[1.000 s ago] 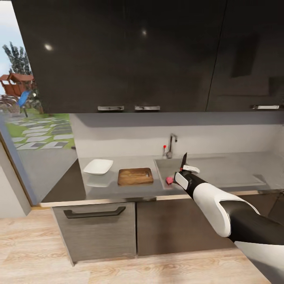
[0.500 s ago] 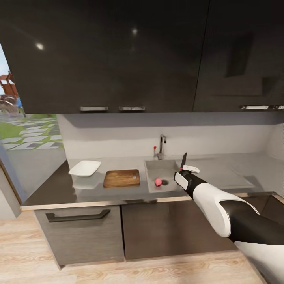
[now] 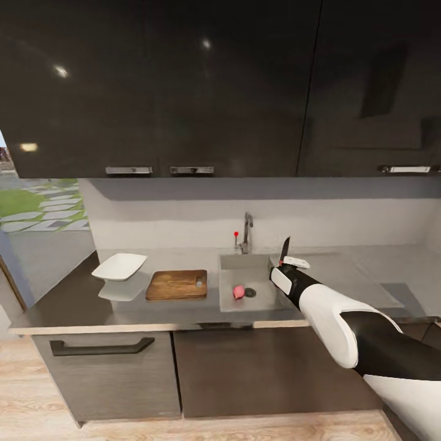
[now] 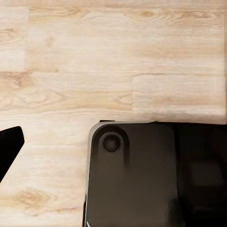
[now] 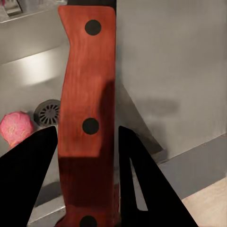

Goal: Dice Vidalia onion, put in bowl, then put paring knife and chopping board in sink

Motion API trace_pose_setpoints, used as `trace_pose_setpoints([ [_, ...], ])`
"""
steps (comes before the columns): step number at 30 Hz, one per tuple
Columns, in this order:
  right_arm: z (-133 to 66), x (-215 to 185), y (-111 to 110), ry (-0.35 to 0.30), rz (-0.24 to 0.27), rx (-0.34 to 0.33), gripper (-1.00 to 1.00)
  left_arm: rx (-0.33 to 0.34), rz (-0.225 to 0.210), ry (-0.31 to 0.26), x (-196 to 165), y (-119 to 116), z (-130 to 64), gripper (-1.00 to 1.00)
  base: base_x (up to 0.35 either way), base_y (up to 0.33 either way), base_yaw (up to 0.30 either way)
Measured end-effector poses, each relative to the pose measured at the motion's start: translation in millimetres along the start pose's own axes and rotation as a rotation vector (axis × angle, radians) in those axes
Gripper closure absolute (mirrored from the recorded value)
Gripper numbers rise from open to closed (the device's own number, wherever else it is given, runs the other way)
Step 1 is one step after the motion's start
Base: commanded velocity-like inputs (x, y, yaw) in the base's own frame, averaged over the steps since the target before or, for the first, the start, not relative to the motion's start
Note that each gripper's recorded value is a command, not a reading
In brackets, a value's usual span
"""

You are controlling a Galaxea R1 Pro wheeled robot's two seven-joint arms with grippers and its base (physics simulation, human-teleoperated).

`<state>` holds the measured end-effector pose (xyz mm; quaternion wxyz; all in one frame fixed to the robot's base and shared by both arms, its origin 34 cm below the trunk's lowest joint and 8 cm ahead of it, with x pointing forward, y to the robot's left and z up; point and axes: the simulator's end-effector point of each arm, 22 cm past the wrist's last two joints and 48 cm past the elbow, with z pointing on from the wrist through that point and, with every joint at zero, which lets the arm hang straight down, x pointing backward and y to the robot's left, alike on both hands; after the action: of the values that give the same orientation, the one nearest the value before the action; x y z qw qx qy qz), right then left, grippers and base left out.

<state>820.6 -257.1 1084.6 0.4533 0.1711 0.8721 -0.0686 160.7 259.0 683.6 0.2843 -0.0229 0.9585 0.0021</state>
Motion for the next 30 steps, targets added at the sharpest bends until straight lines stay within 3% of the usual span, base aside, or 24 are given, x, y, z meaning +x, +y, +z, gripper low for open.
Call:
trace_pose_setpoints([
  [9, 0.7, -0.3, -1.7, 0.000, 0.001, 0.002, 1.00, 0.000, 0.000, 0.000, 0.0, 0.0, 0.1, -1.00, 0.157, -0.252, 0.009],
  [19, 1.0, -0.3, -1.7, 0.000, 0.001, 0.002, 1.00, 0.000, 0.000, 0.000, -0.1, 0.0, 0.2, -1.00, 0.013, -0.299, 0.000],
  [30, 1.0, -0.2, -1.8, -0.001, 0.001, 0.002, 1.00, 0.000, 0.000, 0.000, -0.1, 0.0, 0.1, -1.00, 0.000, -0.049, 0.000],
])
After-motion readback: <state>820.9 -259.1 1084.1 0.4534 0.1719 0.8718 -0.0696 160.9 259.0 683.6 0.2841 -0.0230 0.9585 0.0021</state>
